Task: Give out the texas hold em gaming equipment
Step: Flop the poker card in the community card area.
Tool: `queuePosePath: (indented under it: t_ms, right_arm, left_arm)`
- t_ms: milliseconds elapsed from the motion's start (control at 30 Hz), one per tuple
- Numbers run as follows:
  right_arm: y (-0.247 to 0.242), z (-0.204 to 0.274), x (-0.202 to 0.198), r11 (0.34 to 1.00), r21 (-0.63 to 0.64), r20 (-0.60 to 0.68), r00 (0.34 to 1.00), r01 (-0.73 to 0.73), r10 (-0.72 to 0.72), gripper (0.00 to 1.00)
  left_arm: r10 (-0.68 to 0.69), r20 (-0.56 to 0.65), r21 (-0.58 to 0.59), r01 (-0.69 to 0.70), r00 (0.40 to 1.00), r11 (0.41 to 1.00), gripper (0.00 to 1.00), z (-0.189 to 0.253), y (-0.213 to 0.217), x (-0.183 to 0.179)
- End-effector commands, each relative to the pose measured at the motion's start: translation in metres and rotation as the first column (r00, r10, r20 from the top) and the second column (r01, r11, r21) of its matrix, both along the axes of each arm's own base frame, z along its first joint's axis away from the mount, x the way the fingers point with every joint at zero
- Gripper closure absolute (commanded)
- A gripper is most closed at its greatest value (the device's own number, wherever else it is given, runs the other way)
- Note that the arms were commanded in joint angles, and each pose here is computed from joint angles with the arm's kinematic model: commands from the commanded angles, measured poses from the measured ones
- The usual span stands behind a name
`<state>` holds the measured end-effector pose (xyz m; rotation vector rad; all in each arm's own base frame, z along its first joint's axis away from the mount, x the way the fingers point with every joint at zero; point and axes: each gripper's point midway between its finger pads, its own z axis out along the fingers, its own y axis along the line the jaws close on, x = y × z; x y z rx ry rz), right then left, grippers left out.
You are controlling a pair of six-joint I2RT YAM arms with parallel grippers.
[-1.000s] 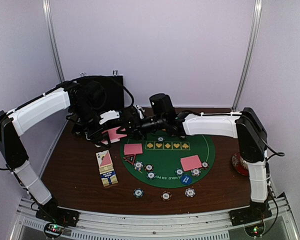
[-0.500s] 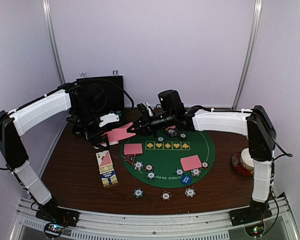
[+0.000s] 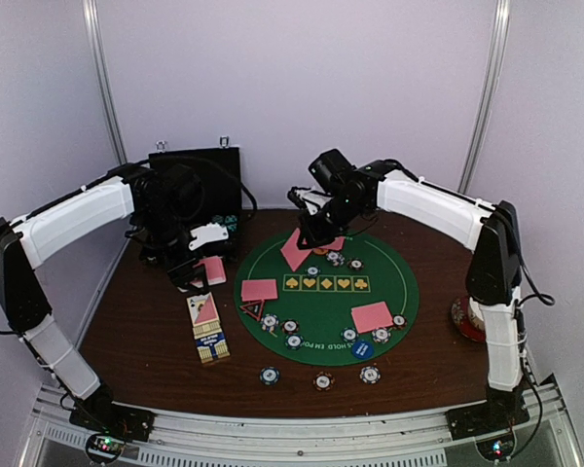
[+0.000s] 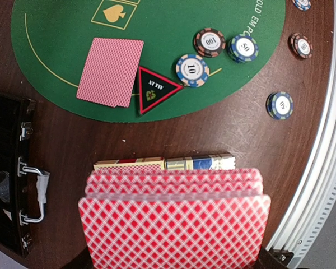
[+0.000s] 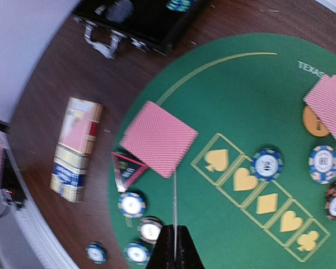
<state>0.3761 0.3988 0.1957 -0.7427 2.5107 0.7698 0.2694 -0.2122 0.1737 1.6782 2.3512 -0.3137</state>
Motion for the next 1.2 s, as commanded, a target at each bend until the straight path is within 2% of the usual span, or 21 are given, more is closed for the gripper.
queuePosePath:
  t_ms: [0, 67, 233, 367, 667, 700, 833, 1000, 1067, 1100, 1167]
  right_arm:
    - [-0.039, -0.048, 0.018, 0.887, -0.46, 0.23, 0.962, -0.024, 0.146, 1.0]
    - [-0.043, -0.055, 0.028, 0.809, -0.588, 0.34, 0.911, 0.014, 0.231, 1.0]
    - [-0.029, -0.067, 0.037, 0.709, -0.701, 0.462, 0.806, 0.076, 0.37, 1.0]
    - [-0.02, -0.086, 0.035, 0.638, -0.763, 0.482, 0.749, 0.104, 0.455, 1.0]
    - [-0.003, -0.134, 0.004, 0.48, -0.872, 0.419, 0.655, 0.096, 0.629, 1.0]
    - [-0.003, -0.139, -0.001, 0.471, -0.878, 0.407, 0.655, 0.088, 0.637, 0.97]
    - [-0.004, -0.143, -0.014, 0.491, -0.869, 0.403, 0.667, 0.064, 0.626, 0.54]
    - [-0.011, -0.125, -0.021, 0.558, -0.825, 0.457, 0.682, 0.087, 0.571, 0.25]
    - [-0.015, -0.116, -0.02, 0.577, -0.808, 0.489, 0.685, 0.121, 0.541, 0.04]
    - [-0.017, -0.111, -0.018, 0.587, -0.796, 0.51, 0.686, 0.147, 0.519, 0.01]
    - [-0.024, -0.097, -0.013, 0.61, -0.764, 0.557, 0.693, 0.211, 0.457, 0.01]
  left_arm:
    - [-0.005, 0.04, -0.029, 0.006, 0.999, 1.0, 0.92, 0.015, 0.002, -0.003]
    - [-0.005, 0.04, -0.035, 0.007, 0.999, 0.999, 0.92, 0.017, 0.002, -0.004]
    - [-0.008, 0.036, -0.042, 0.009, 0.999, 0.999, 0.92, 0.021, 0.002, -0.007]
    - [-0.009, 0.038, -0.044, 0.011, 0.999, 0.999, 0.92, 0.023, 0.003, -0.008]
    - [-0.013, 0.033, -0.044, 0.014, 0.999, 0.999, 0.92, 0.022, 0.001, -0.007]
    - [-0.012, 0.032, -0.045, 0.014, 0.999, 0.999, 0.92, 0.022, 0.001, -0.007]
    - [-0.016, 0.028, -0.047, 0.017, 0.999, 0.999, 0.92, 0.022, 0.0, -0.006]
    - [-0.019, 0.023, -0.054, 0.02, 1.0, 0.998, 0.92, 0.022, -0.002, -0.006]
    - [-0.019, 0.02, -0.055, 0.02, 1.0, 0.998, 0.92, 0.022, -0.003, -0.006]
    - [-0.02, 0.018, -0.056, 0.021, 1.0, 0.998, 0.92, 0.022, -0.003, -0.006]
    - [-0.02, 0.016, -0.058, 0.021, 1.0, 0.998, 0.92, 0.023, -0.004, -0.006]
